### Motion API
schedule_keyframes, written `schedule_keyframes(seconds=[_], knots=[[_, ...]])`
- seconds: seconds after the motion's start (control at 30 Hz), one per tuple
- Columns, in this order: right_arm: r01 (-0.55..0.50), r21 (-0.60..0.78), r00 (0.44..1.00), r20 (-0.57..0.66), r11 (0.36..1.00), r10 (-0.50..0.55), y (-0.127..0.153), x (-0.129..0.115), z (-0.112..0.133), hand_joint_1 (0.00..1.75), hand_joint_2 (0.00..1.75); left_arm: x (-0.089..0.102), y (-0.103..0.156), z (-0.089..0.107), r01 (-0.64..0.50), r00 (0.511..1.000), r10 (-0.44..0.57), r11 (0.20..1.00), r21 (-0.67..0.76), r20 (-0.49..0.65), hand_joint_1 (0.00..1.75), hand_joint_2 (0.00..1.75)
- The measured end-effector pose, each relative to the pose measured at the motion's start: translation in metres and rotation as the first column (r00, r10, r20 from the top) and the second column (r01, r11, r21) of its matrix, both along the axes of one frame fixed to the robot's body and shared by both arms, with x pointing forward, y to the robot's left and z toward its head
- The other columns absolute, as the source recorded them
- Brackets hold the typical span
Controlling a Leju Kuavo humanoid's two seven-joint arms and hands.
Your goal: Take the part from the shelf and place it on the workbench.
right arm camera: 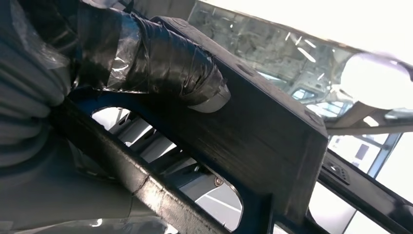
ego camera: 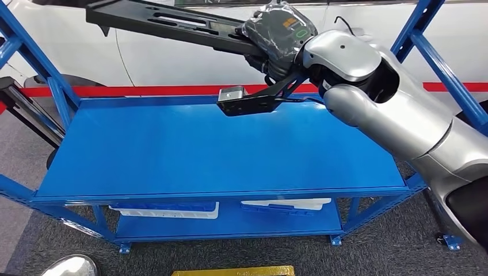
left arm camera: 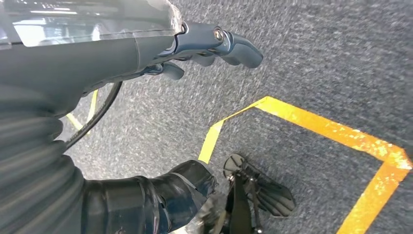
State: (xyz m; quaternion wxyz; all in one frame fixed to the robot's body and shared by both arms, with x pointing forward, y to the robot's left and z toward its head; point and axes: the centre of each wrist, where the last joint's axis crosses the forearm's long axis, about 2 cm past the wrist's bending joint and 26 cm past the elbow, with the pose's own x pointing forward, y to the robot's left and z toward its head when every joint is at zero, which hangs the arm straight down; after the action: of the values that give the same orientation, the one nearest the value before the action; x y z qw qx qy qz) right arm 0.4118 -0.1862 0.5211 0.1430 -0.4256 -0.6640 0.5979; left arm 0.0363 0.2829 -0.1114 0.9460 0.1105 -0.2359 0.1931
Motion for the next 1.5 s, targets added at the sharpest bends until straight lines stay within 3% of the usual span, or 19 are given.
schedule_keyframes(seconds=[0.57,1.5], knots=[[0.026,-0.038,1.0,-0.008,0.999,-0.026,0.001,0.005,-0.008,1.75,1.75,0.001,-0.006,0.0,-0.001,1.0,0.001,1.0,-0.012,-0.01,0.0,1.75],[0.016,-0.052,1.0,0.017,0.999,-0.015,0.017,0.001,0.009,1.75,1.75,0.004,-0.013,0.001,-0.011,1.0,0.011,1.0,-0.026,-0.002,0.0,1.75]])
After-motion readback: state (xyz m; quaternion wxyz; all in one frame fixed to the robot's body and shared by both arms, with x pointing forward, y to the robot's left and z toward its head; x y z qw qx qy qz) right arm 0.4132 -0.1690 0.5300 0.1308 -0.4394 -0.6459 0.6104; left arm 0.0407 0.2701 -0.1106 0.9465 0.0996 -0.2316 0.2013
